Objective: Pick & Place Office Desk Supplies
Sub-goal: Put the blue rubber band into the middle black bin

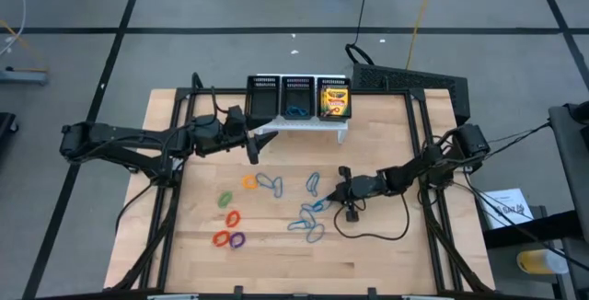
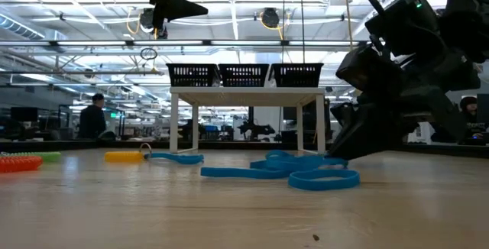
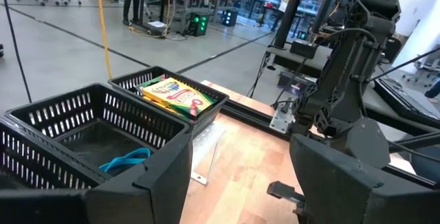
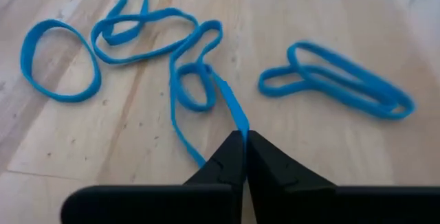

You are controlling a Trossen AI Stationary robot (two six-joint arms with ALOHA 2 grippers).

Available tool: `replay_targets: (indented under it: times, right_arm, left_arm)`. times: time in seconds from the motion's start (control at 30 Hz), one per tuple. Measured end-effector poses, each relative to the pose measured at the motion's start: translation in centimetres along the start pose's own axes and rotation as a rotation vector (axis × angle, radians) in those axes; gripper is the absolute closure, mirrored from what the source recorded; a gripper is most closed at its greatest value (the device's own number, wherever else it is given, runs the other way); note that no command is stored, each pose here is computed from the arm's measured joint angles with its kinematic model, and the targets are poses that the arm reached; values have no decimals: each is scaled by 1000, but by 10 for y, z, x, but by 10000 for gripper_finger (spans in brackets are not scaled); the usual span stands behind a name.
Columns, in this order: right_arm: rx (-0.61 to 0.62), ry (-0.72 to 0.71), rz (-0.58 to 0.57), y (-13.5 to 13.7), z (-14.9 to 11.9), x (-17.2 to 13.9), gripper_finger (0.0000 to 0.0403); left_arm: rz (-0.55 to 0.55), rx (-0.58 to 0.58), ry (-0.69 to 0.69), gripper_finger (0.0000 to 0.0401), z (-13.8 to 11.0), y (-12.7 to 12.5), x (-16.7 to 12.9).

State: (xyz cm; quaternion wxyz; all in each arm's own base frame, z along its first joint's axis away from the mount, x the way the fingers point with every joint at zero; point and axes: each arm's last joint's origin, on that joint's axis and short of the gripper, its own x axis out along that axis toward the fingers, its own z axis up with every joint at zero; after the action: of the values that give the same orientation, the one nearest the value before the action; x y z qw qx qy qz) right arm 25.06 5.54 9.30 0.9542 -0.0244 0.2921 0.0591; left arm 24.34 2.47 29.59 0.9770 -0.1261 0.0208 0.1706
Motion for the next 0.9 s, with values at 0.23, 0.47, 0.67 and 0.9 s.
replay_targets:
  times: [0.23,0.47,0.67,0.9]
  right_arm:
    - [-91,-73,-77,-4,22,-20,401]
    - [-151,-218,-124,-15,49,-47,402]
    - [-174,-312,-177,-27,64,-65,402]
    - [-215,-392,-252,-40,74,-78,402]
  left_arm:
    - [-1,-1,-2,146,0,0,0]
    - [-1,-1,-2,146,0,0,0]
    - [0,51,-1,146,0,0,0]
    - [0,71,-1,146,0,0,0]
